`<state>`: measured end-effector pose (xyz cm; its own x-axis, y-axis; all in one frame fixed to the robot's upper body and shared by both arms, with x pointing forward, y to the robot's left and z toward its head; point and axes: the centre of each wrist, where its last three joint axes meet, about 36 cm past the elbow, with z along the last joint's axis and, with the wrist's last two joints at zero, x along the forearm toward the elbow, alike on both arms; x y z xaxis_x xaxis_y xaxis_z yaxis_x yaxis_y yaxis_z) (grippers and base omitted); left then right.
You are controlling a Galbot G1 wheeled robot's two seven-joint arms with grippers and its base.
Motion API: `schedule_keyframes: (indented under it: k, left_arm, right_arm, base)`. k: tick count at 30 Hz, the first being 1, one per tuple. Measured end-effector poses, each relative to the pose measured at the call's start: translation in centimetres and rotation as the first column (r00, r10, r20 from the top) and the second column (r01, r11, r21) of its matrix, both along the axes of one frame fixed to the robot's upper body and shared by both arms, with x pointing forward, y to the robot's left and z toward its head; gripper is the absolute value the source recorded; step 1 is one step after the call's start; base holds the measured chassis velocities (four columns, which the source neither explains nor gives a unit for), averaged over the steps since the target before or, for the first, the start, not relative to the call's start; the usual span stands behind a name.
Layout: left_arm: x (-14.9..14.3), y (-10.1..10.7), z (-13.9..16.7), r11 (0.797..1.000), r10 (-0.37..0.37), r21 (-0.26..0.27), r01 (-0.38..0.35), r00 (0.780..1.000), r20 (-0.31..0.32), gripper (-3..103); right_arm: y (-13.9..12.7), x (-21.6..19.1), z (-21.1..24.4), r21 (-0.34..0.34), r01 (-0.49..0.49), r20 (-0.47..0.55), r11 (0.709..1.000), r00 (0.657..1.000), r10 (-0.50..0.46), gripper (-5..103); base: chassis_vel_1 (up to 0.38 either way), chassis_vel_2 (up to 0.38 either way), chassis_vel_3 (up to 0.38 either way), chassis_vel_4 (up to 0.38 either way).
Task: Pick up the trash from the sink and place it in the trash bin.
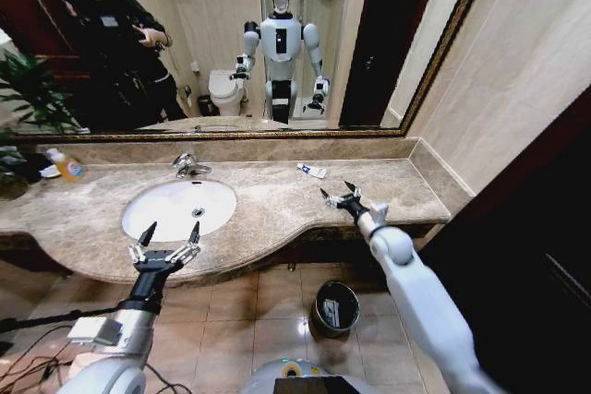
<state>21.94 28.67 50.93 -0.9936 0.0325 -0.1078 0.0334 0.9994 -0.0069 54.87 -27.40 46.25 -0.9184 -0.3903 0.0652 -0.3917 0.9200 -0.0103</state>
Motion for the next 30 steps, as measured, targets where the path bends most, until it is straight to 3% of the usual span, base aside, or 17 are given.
schedule_keyframes:
  k: [3,9,17,23,28,30]
  left_arm:
    - [0.0,0.0,0.0,1.000,0.000,0.000,0.000,1.000,0.000,100]
    - [0.0,0.0,0.0,1.000,0.000,0.000,0.000,1.000,0.000,100]
    - [0.0,0.0,0.0,1.000,0.000,0.000,0.000,1.000,0.000,100]
    - [0.0,0.0,0.0,1.000,0.000,0.000,0.000,1.000,0.000,100]
    - [0.0,0.0,0.0,1.000,0.000,0.000,0.000,1.000,0.000,100]
    - [0.0,0.0,0.0,1.000,0.000,0.000,0.000,1.000,0.000,100]
  right_arm:
    - [-1.3,4.6,-0.2,-0.007,-0.046,-0.042,0.999,0.998,0.045,100]
    - [-2.5,9.2,-1.0,-0.043,-0.125,-0.072,0.991,0.990,0.121,100]
    - [-1.6,14.5,0.4,-0.063,-0.167,-0.125,0.984,0.980,0.158,100]
    - [-1.6,16.4,0.5,-0.073,-0.116,-0.189,0.991,0.977,0.100,100]
    - [-3.6,15.8,-0.2,-0.035,0.005,-0.258,0.999,0.966,-0.014,103]
    - [-4.4,15.1,-0.7,-0.014,0.030,-0.279,0.999,0.960,-0.033,96]
  base:
    - [0.000,0.000,0.000,0.000]
    - [0.000,0.000,0.000,0.000]
    - [0.000,0.000,0.000,0.000]
    - [0.000,0.000,0.000,0.000]
    - [0.000,0.000,0.000,0.000]
    - [0.000,0.000,0.000,0.000]
